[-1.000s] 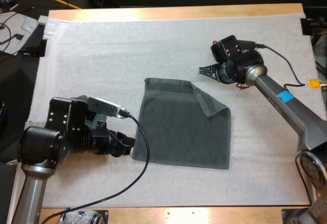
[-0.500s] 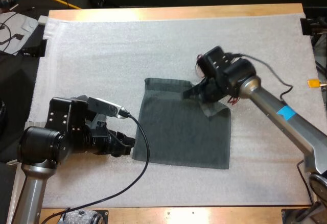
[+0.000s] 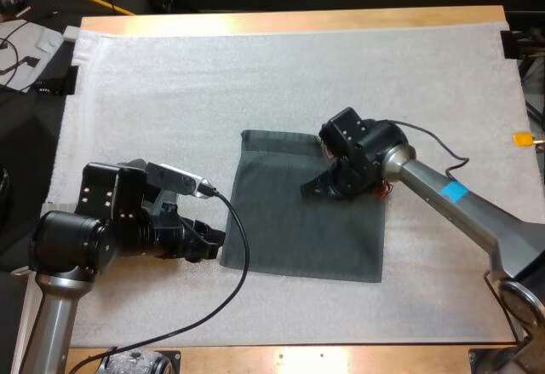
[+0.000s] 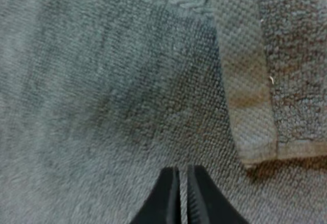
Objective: Pick towel from pile, fold and stack
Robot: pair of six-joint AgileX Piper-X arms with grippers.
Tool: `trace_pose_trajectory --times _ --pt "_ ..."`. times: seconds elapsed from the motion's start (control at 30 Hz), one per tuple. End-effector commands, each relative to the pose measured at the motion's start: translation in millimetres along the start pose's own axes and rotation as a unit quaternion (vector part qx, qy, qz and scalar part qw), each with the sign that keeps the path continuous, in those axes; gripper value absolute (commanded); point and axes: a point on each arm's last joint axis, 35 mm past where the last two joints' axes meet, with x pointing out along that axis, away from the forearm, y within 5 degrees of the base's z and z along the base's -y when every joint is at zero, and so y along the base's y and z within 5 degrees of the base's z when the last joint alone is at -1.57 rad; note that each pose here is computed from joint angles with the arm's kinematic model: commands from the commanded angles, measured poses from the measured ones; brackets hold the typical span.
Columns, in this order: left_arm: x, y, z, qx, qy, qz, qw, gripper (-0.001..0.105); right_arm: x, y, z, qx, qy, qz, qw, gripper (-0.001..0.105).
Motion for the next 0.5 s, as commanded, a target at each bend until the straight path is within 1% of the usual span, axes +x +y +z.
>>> trace_pose_trajectory --times 0.0,0.2,0.33,0.4,0.47 --pt "0.3 -0.5 -0.5 -0.001 0.004 -0.003 1.0 0.058 15.5 -5.4 2.7 0.0 0.0 -0.011 1.0 0.0" --pt "-0.5 -0.7 -1.0 0.0 0.003 -0.003 1.0 0.058 27.7 -10.7 5.7 0.014 -0.005 -0.03 0.999 0.0" --pt "-0.8 -0.8 -1.3 0.0 0.004 -0.003 1.0 0.058 32.0 -16.7 12.4 0.033 -0.026 -0.05 0.998 0.0" --pt "-0.7 -0.9 -0.2 -0.001 0.001 -0.003 1.0 0.058 34.0 -14.0 8.1 0.02 -0.011 -0.04 0.999 0.0" --pt "-0.5 -1.0 -0.4 0.0 0.001 -0.003 1.0 0.058 40.5 -14.9 7.5 0.02 -0.006 -0.039 0.999 0.0"
